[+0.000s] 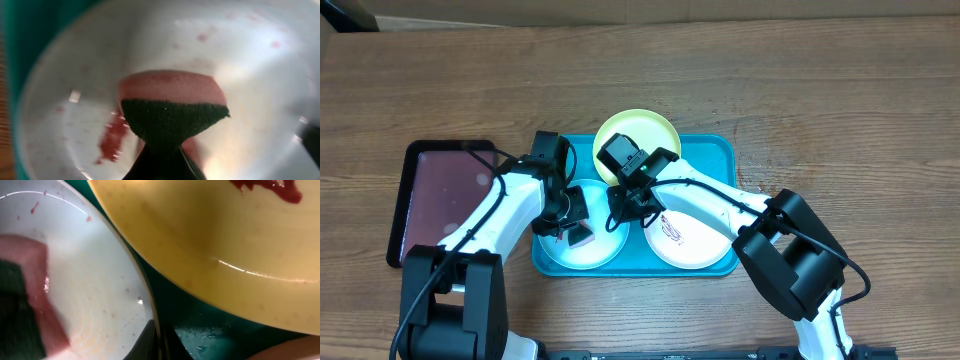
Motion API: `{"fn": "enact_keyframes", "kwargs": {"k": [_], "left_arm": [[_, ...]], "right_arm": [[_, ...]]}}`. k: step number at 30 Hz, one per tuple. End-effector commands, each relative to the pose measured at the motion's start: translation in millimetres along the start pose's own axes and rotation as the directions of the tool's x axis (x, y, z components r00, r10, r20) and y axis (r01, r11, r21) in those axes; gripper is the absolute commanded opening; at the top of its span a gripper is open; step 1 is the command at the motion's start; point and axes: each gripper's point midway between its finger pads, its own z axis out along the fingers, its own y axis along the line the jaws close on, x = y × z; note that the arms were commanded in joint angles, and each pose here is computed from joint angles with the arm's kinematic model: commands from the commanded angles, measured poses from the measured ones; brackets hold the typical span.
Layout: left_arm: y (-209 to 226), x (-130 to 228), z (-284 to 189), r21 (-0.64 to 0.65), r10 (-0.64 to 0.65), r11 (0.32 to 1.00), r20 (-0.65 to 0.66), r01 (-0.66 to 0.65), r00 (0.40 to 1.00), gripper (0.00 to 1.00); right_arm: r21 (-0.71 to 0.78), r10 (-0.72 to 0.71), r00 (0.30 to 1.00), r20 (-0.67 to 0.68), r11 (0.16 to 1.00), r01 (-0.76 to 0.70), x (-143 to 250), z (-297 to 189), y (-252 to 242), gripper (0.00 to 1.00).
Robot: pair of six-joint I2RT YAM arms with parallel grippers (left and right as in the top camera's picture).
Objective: Clean dirty plates on tray and stack at the side
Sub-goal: 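Scrub the white plate with the sponge while right gripper holds yellow plate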
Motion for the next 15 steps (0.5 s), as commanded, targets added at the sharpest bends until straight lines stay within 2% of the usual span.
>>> {"fn": "enact_keyframes", "kwargs": {"k": [1, 6, 8, 15], "left_arm": [[46, -6, 8, -0.247, 0.016, 0.969, 0.083, 0.005, 0.996, 0.04], [55, -3, 26, -0.264, 0.038, 0.965, 0.124, -0.004, 0.992, 0.04], [68, -3, 27, -0.33, 0.055, 0.944, 0.143, -0.005, 0.988, 0.04], [82, -23, -13, -0.462, 0.075, 0.887, 0.157, 0.006, 0.985, 0.04]], "right_arm": [[0.008, 0.011, 1.0, 0.0, 1.0, -0.011, -1, -1, -5, 0.04], [0.01, 0.012, 1.0, -0.005, 1.0, -0.012, 0, -1, -6, 0.04], [0.01, 0.012, 1.0, -0.005, 1.0, -0.012, 0, -1, -6, 0.04], [0.01, 0.009, 1.0, -0.005, 1.0, -0.009, 0, -1, -6, 0.04]]}}
